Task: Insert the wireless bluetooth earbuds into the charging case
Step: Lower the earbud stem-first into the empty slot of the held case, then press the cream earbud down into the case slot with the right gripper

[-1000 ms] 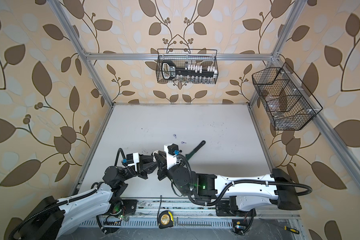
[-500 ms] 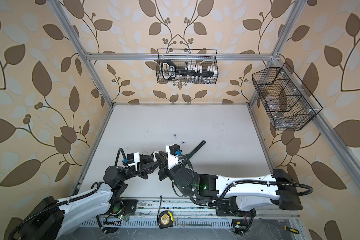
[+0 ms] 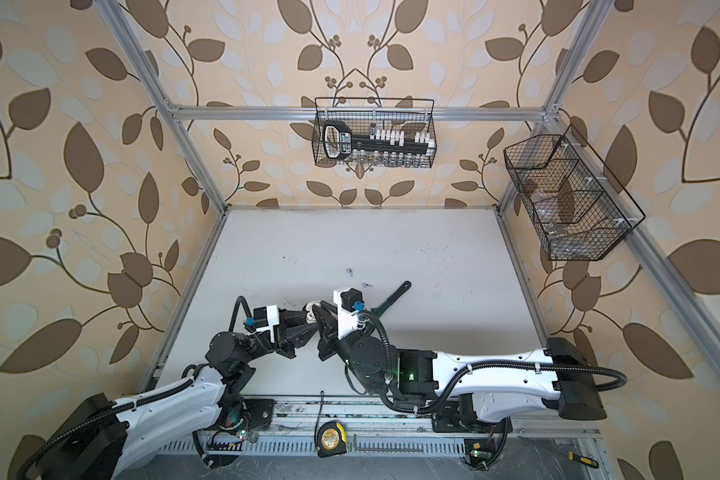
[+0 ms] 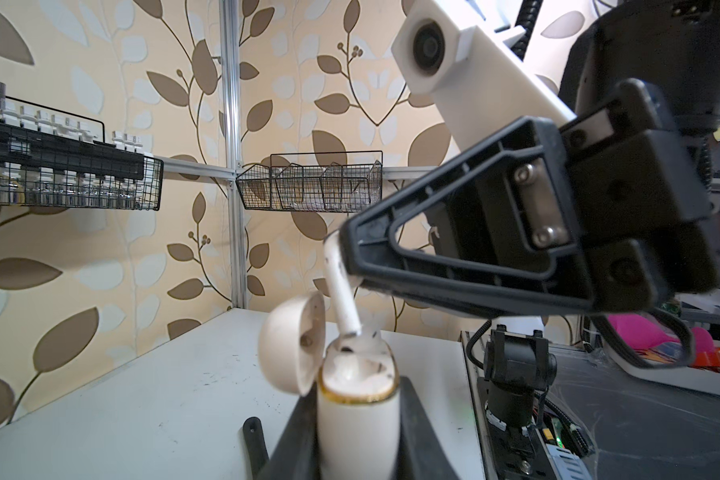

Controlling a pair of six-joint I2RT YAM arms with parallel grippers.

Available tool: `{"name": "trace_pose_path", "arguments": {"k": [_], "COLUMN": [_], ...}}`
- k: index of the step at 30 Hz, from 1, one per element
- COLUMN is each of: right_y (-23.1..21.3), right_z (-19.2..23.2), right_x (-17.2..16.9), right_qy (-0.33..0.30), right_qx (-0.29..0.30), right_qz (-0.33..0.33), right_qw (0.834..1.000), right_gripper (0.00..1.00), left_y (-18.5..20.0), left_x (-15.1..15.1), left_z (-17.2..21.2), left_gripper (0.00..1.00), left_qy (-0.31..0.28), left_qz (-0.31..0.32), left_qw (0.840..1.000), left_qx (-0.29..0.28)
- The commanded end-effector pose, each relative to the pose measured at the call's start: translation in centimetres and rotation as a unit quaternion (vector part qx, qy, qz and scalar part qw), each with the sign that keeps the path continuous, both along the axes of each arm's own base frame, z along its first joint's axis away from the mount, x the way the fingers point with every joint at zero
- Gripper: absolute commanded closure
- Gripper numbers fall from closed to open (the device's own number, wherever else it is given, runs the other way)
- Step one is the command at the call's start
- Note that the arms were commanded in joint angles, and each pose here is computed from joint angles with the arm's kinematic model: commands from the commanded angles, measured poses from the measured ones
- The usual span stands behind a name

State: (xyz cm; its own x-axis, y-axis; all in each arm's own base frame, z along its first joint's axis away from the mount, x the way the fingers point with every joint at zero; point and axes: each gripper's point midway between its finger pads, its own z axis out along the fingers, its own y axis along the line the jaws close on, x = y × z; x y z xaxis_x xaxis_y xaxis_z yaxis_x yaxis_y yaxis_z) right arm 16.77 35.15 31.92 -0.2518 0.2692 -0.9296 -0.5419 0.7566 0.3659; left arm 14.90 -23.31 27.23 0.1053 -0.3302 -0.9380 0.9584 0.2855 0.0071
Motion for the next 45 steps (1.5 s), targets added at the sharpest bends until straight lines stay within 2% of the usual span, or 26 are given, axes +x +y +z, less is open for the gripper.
{"name": "trace_pose_path", "arguments": {"k": [1, 45], "right_y": [0.1, 0.4], "right_z": [-1.0, -1.7], "right_x": [0.1, -0.7], "right_qy": [-0.003, -0.012], "right_qx": [-0.021, -0.048], "right_qz": [-0.011, -0.014], "right_qw": [1.000, 0.999], "right_gripper": [0.83, 0.83], "left_y": [0.4, 0.6], "left_x": [-0.5, -0.6], "left_z": [1.8, 1.8], "left_gripper": [1.00, 1.00], "left_qy": [-0.032, -0.033], "left_qz": [0.006, 0.009], "left_qw": [0.999, 0.999], "left_qx": [-0.024, -0.025]}}
